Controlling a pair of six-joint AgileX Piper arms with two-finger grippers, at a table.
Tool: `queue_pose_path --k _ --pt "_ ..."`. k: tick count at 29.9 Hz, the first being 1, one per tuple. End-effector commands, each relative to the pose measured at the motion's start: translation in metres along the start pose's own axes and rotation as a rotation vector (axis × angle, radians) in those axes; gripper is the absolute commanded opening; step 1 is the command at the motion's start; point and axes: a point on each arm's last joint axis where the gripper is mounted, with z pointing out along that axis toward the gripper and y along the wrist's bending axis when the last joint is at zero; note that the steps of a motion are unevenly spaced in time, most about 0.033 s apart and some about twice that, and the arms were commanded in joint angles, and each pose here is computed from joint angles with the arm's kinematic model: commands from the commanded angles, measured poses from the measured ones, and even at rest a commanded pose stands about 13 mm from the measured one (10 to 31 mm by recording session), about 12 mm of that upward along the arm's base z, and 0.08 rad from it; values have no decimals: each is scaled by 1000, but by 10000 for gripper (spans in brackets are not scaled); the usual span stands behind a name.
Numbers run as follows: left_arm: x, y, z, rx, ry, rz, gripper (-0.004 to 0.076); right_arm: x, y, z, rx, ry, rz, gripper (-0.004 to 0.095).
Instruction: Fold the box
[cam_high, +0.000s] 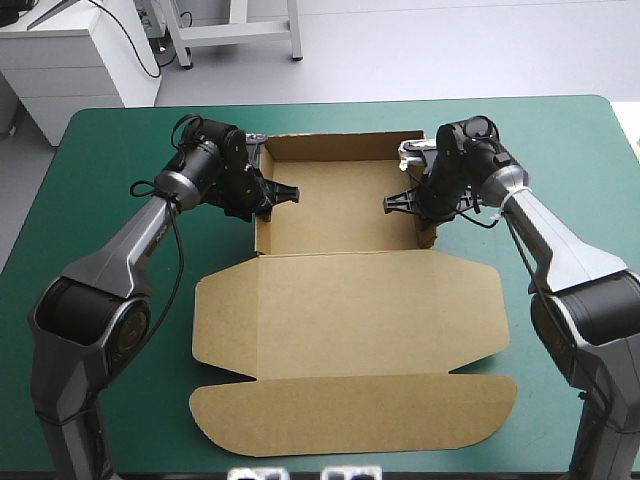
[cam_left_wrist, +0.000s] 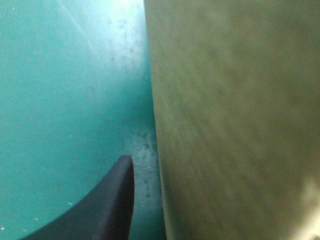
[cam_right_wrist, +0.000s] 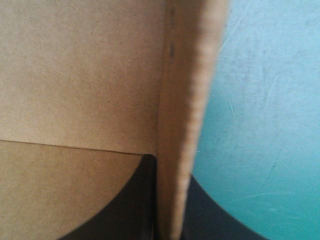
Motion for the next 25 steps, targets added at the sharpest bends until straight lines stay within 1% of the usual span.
queue_pose_path --k 1,7,11,15,25 --pt "2 0 -29 -29 -47 60 -8 -3 -3 -27 -10 -86 -25 -14" --pt "2 0 -23 -30 -26 60 -8 -2 -3 -25 -8 -73 -25 -14" --pt "3 -1 -4 -22 53 49 -8 -2 -4 -25 1 -70 -28 -14" --pt "4 -4 7 9 86 35 -8 -2 -4 -25 2 -68 -46 -14" --pt "2 -1 8 -20 71 55 -8 -6 -6 -25 21 -116 -51 -13"
